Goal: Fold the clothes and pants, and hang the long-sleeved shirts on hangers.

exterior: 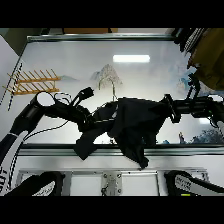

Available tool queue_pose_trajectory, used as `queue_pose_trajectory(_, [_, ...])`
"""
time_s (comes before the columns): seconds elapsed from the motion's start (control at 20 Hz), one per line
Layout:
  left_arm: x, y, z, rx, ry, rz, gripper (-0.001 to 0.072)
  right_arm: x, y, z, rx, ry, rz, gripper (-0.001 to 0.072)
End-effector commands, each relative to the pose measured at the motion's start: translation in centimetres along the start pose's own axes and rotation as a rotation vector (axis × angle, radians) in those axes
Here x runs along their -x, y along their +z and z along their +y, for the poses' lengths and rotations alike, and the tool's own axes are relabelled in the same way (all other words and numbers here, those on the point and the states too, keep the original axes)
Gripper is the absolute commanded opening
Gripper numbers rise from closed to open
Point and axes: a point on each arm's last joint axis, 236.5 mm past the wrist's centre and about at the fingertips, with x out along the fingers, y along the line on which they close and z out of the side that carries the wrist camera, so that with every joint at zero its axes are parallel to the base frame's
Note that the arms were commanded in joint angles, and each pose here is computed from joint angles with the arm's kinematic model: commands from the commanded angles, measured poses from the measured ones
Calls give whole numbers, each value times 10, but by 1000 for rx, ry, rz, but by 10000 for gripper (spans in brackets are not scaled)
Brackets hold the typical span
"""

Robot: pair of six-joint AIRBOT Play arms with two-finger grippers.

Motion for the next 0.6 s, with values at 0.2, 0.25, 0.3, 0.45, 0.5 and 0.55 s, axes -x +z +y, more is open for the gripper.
queue_pose_trajectory(0.2, [60, 7, 47, 184, 206, -160, 458, 0, -2, -4, -12, -16, 11, 8])
queue_pose_trajectory(0.25, [71, 7, 55, 232, 241, -190, 458, 0, -2, -4, -13, -16, 7, 8])
queue_pose_trajectory(0.3, [84, 6, 65, 289, 287, -223, 458, 0, 0, -4, -26, -17, 0, 8])
queue_pose_trajectory(0.45, [119, 1, 77, 478, 367, -316, 457, 0, 7, -3, -22, -30, -15, 7])
queue_pose_trajectory(0.5, [125, -3, 78, 539, 390, -321, 457, 0, 12, -5, -21, -52, -22, 7])
queue_pose_trajectory(0.55, [129, -10, 78, 611, 416, -315, 445, 1, 17, -9, -8, -87, -27, 7])
